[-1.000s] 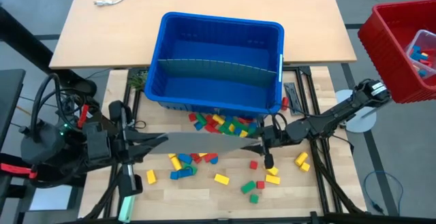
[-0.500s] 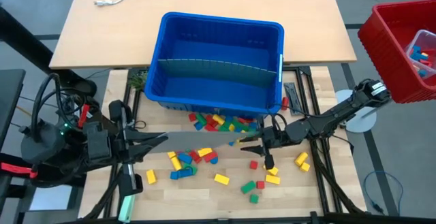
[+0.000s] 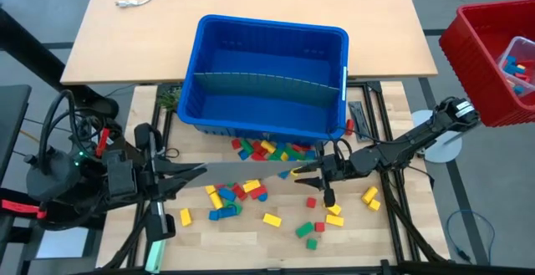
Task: Sort blocks
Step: Assemble the blue bin using gray bin divider
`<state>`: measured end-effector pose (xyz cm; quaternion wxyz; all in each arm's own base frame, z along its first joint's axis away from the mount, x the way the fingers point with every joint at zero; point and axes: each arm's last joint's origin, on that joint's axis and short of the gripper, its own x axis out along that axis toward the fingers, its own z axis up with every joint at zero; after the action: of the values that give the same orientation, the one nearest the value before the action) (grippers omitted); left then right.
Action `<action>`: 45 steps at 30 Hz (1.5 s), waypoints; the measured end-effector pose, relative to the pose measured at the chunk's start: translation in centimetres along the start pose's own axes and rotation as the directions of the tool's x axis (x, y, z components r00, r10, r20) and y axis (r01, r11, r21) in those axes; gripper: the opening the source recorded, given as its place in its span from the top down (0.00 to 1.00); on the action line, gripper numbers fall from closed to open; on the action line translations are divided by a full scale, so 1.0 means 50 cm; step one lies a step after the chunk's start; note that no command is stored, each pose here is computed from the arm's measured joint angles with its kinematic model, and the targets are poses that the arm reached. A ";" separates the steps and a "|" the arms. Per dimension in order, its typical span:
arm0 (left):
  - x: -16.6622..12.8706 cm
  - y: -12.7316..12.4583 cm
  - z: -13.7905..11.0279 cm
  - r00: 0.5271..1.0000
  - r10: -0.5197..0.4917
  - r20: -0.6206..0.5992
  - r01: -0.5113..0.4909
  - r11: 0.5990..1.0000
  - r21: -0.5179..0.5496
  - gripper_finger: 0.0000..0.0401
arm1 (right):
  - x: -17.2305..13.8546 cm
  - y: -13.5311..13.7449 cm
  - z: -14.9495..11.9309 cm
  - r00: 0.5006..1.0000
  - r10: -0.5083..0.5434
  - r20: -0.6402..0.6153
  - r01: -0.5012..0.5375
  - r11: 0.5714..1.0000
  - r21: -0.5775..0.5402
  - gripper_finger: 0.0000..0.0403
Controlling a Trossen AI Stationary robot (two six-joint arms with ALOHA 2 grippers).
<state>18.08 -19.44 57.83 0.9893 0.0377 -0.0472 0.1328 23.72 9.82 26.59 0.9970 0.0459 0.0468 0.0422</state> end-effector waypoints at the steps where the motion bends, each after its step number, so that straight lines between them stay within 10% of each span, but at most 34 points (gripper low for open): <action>1: 0.000 0.000 0.000 1.000 0.000 0.000 0.000 1.000 0.000 0.98 | 0.000 0.000 0.000 1.000 0.000 0.000 0.000 1.000 0.000 0.72; 45: 0.010 0.002 -0.002 1.000 -0.011 0.006 0.011 1.000 0.003 0.98 | 0.000 0.001 0.003 1.000 0.022 0.014 -0.022 1.000 0.014 0.75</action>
<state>18.54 -19.22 57.78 0.9898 0.0397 -0.0499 0.1273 23.73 9.86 26.74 0.9964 0.0537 0.0397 0.0525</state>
